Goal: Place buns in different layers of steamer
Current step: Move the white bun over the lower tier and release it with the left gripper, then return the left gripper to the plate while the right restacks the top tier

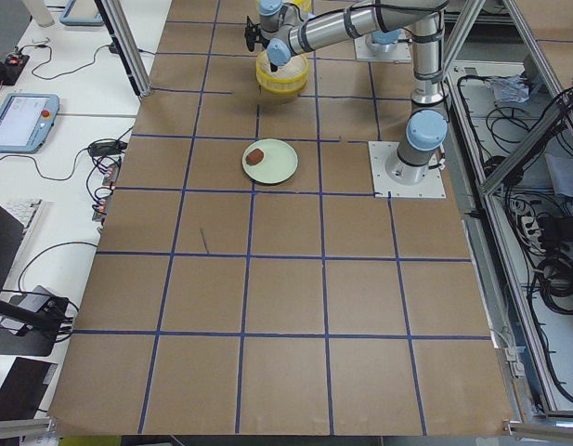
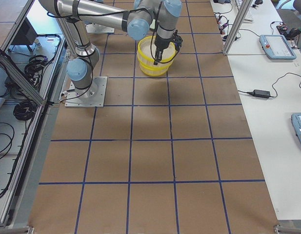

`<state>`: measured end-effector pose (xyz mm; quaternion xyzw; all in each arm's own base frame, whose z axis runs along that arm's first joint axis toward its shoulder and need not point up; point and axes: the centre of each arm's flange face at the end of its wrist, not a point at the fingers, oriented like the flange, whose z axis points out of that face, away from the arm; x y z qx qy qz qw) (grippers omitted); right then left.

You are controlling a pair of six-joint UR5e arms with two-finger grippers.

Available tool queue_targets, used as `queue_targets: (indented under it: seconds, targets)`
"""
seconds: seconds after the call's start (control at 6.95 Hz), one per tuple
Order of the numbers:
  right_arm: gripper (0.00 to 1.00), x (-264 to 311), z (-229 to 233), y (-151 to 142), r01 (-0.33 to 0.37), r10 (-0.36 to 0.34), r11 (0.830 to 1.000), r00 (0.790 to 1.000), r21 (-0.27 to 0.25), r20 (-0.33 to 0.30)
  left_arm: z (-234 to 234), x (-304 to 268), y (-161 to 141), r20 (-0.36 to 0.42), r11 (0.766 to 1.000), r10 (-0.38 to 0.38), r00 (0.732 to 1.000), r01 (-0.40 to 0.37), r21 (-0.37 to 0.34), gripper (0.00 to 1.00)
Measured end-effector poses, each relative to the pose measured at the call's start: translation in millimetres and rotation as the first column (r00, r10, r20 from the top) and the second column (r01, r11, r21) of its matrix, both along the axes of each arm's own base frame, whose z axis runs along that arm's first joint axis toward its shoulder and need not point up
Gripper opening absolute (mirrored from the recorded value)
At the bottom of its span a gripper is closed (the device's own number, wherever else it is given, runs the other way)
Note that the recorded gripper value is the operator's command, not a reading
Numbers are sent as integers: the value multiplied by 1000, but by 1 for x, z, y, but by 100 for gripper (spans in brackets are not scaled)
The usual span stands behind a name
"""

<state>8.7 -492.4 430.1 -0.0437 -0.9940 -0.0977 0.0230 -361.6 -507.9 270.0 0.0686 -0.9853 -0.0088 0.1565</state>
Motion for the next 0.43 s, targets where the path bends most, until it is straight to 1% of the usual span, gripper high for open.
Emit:
queue_targets:
  seconds: [0.14,0.29,0.43]
  targets:
    - [7,18,-9,0,22,-22,1000,1000,-2,11,14,39,-12,75,1000,19,997,-18,-15,98]
    - [7,39,-20,-1,22,-21,1000,1000,-14,12,21,80,-25,172,999,21,985,-15,-36,98]
    - [7,58,-34,-3,28,-28,999,1000,-29,11,21,125,-38,256,999,8,967,3,-43,96]
